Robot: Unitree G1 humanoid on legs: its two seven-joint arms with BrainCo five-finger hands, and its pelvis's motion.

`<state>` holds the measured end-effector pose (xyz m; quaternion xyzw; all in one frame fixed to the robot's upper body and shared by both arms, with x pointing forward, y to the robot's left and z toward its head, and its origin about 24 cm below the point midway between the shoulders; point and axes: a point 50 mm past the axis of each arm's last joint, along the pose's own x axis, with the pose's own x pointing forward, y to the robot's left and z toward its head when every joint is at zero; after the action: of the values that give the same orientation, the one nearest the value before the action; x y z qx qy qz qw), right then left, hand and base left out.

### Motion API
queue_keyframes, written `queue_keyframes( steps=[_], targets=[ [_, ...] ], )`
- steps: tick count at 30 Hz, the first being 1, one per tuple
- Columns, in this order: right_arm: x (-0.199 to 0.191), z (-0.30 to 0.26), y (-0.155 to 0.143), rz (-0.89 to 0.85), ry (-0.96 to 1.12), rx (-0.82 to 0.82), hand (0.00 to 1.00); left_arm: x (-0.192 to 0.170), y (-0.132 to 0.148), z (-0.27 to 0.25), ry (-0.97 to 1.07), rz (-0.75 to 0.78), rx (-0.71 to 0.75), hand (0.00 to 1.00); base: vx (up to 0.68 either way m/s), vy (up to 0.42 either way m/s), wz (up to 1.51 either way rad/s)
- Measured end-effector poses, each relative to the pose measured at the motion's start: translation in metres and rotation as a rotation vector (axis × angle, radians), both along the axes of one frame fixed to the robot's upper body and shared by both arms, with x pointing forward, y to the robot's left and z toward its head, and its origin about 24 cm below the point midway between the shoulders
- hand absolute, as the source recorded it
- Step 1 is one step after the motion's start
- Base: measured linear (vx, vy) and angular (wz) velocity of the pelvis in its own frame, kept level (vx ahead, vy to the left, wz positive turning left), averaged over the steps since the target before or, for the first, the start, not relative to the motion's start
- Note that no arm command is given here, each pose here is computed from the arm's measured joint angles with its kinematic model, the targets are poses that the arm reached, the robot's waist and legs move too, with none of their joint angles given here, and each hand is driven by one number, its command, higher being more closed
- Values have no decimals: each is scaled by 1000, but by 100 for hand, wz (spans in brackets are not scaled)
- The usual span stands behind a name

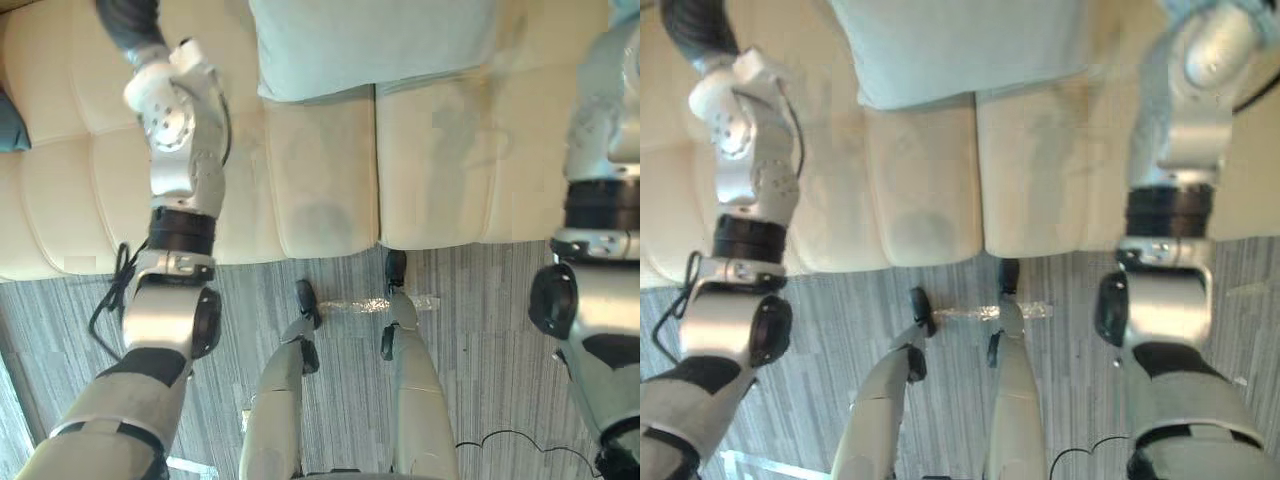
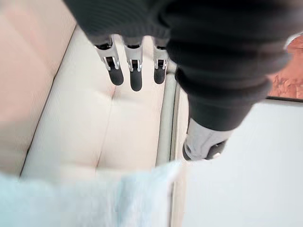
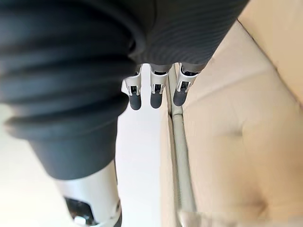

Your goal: Pick up cushions and gather them together orderly.

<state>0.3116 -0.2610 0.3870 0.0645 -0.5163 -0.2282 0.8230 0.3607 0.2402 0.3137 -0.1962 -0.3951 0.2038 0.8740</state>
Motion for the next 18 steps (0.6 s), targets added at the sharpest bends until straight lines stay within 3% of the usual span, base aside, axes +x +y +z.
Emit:
queue_keyframes(
  steps=[4,8,14,18],
  targets=[
    [5,-57,-29,-31,168,-2,0,-13,21,-31,38,18,40,0,34,-92,-6],
    [-13,-112,-26,-13,281,-122,0,-38,20,-80,100,-8,142,0,29,-117,-16],
    [-47,-271,-8,79,743,-51,0,-83,-50,-252,612,-296,156,0,38,-70,7],
    [-78,-370,22,178,1097,53,0,-124,-77,-332,939,-429,181,0,66,-19,2]
  ],
)
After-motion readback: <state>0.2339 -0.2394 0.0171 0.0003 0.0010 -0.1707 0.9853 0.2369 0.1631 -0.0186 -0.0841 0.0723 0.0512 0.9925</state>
